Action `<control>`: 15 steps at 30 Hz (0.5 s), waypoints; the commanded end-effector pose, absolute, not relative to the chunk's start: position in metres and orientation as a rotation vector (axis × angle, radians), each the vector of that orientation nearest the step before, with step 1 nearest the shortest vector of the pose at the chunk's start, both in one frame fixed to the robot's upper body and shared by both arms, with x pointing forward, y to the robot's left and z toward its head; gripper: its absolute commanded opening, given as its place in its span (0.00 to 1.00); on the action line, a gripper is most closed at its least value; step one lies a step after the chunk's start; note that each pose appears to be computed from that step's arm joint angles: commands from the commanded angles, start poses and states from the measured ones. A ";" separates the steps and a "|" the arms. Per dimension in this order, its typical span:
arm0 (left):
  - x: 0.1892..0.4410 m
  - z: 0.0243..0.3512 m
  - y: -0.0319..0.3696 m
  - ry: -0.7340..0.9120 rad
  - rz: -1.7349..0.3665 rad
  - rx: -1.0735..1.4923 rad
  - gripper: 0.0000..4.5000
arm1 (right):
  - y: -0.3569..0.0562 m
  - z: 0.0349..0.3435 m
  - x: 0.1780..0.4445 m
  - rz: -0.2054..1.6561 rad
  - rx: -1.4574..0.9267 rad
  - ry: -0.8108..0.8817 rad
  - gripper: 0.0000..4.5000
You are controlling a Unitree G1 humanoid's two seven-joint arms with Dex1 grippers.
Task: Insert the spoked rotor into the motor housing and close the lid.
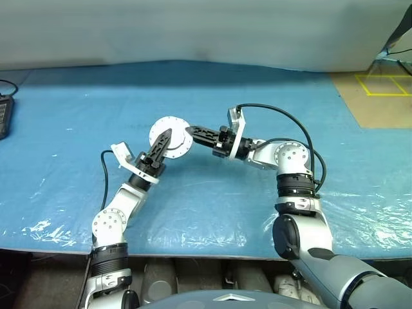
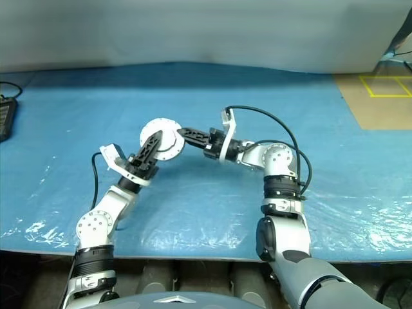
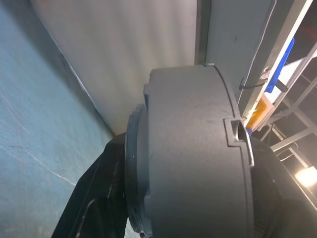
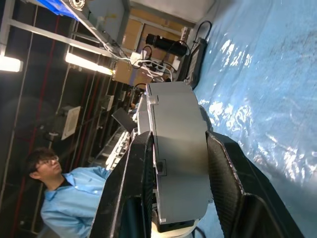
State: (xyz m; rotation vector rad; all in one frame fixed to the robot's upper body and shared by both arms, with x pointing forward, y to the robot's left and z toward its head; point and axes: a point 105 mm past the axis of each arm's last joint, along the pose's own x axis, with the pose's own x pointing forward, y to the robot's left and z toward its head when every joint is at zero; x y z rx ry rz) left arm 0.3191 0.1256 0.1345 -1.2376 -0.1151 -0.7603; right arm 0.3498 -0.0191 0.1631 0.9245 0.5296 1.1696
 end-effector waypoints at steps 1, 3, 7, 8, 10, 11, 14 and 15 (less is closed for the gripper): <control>0.324 0.139 0.138 -0.167 -0.708 -1.235 0.55 | -0.022 0.180 0.361 1.146 0.879 0.390 0.61; 0.328 0.139 0.146 -0.194 -0.663 -1.251 0.55 | -0.027 0.182 0.372 1.087 0.864 0.318 0.76; 0.343 0.141 0.170 -0.271 -0.519 -1.263 0.55 | -0.044 0.183 0.399 0.935 0.835 0.198 0.76; 0.347 0.142 0.180 -0.299 -0.472 -1.263 0.55 | -0.046 0.182 0.402 0.925 0.815 0.184 0.76; 0.359 0.142 0.205 -0.359 -0.340 -1.265 0.55 | -0.050 0.179 0.402 0.935 0.738 0.164 0.76; 0.365 0.144 0.217 -0.384 -0.284 -1.274 0.55 | -0.051 0.177 0.400 0.951 0.698 0.156 0.76; 0.379 0.148 0.238 -0.411 -0.187 -1.244 0.55 | -0.051 0.171 0.395 0.983 0.615 0.151 0.76; 0.385 0.149 0.247 -0.417 -0.139 -1.227 0.55 | -0.052 0.169 0.395 0.980 0.601 0.152 0.76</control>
